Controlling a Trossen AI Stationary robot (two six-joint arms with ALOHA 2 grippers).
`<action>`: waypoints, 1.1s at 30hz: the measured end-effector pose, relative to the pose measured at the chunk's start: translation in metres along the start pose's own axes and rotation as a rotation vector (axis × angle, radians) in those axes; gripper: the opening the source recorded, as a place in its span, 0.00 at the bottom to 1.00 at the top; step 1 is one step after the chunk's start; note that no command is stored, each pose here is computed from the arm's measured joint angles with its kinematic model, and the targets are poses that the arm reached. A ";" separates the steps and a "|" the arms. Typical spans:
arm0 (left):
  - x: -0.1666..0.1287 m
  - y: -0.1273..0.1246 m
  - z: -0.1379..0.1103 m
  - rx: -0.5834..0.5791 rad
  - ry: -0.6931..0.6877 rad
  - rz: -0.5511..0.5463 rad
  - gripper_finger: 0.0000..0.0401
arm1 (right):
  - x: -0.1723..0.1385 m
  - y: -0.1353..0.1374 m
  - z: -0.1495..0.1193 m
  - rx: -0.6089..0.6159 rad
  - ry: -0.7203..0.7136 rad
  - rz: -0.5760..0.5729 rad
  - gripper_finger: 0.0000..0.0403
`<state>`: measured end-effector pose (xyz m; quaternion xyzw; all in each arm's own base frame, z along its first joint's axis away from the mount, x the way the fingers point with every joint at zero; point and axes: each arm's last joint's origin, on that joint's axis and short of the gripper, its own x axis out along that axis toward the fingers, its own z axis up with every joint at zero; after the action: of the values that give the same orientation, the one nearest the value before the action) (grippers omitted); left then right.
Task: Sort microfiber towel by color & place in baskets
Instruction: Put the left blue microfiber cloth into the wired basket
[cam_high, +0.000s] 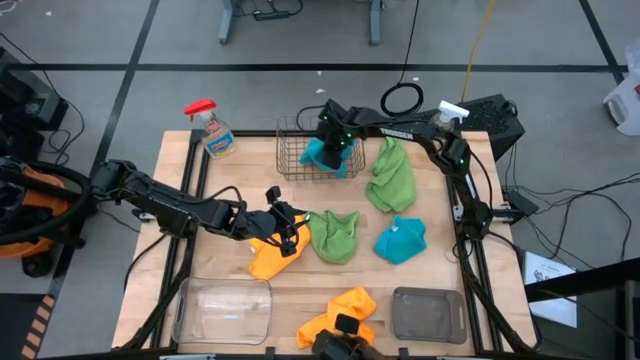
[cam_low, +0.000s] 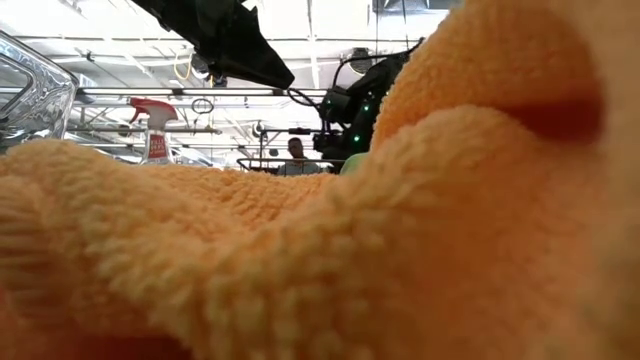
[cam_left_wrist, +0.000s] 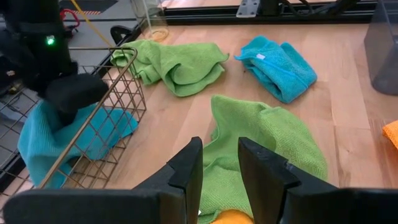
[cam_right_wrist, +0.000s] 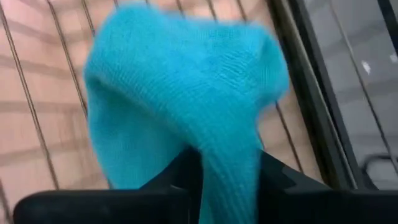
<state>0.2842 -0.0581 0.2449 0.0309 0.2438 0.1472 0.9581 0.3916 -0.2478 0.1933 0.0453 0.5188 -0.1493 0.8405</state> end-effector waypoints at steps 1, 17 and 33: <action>0.000 0.000 0.000 0.000 0.000 0.000 0.27 | -0.002 0.001 0.001 -0.003 0.005 -0.022 0.22; 0.000 0.000 -0.001 0.004 0.005 0.001 0.27 | -0.033 0.013 0.012 -0.014 -0.061 -0.047 0.09; 0.000 0.000 -0.001 0.007 0.009 0.002 0.27 | 0.028 0.007 -0.005 0.031 0.016 0.099 0.01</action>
<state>0.2836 -0.0579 0.2441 0.0339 0.2488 0.1473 0.9567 0.4014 -0.2455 0.1658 0.0852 0.5204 -0.1151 0.8418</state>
